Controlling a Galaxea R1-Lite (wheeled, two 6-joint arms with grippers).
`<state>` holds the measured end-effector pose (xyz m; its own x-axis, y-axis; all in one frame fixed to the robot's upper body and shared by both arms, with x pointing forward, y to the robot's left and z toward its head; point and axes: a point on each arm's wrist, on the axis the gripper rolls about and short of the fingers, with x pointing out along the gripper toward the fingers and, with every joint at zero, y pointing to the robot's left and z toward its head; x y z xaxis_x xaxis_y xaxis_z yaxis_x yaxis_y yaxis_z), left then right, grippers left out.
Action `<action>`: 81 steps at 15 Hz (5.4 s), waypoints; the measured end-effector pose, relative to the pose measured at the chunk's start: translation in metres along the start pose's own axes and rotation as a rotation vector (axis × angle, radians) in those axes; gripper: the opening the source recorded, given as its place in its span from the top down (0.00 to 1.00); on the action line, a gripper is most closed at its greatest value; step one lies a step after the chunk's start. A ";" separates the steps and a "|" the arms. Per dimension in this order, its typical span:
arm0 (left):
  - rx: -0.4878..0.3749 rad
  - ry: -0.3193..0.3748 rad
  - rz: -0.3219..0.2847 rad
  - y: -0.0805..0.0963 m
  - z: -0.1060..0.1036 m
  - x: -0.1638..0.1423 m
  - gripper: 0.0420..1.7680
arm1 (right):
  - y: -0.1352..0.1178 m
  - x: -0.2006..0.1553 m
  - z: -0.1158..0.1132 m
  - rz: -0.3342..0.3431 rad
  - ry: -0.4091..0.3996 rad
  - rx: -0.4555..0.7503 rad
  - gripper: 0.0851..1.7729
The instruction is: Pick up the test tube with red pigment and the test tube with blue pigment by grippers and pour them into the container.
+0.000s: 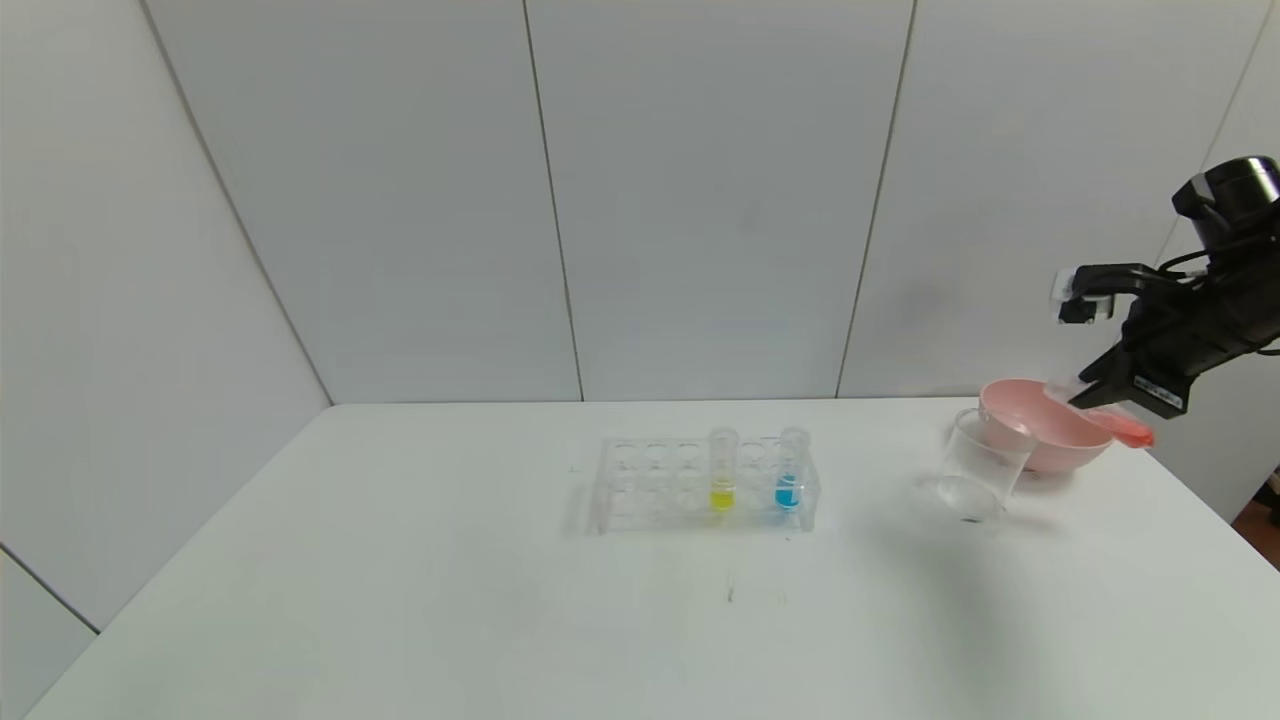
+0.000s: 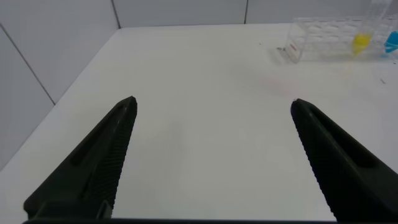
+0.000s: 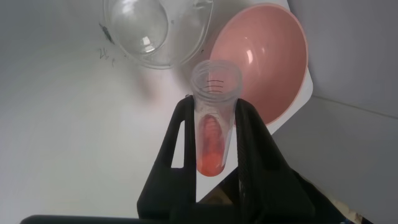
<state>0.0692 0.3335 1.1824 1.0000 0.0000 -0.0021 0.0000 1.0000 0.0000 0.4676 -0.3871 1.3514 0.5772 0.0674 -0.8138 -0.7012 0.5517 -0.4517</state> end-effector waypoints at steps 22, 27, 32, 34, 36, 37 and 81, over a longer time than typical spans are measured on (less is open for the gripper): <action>0.000 0.000 0.000 0.000 0.000 0.000 0.00 | 0.028 0.022 0.051 -0.098 0.236 -0.306 0.78; 0.000 0.000 0.000 0.000 0.000 0.000 0.00 | 0.037 0.022 0.060 -0.110 0.319 -0.369 0.78; 0.000 0.000 0.000 0.000 0.000 0.000 0.00 | 0.049 0.024 0.072 -0.129 0.397 -0.432 0.78; 0.000 0.000 0.000 0.000 0.000 0.000 0.00 | 0.052 0.027 0.077 -0.141 0.430 -0.458 0.78; 0.000 0.000 0.000 0.000 0.000 0.000 0.00 | 0.056 0.031 0.081 -0.144 0.450 -0.477 0.78; 0.000 0.000 0.000 0.000 0.000 0.000 0.00 | 0.057 0.032 0.082 -0.147 0.464 -0.484 0.78; 0.000 0.000 0.000 0.000 0.000 0.000 0.00 | 0.072 -0.038 -0.024 -0.177 -0.818 0.747 0.78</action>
<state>0.0692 0.3335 1.1823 1.0000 0.0000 -0.0026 0.0000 1.0000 0.0000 0.3853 -0.3698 1.3408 0.9379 0.3126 -0.1506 -0.3133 0.9494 0.0195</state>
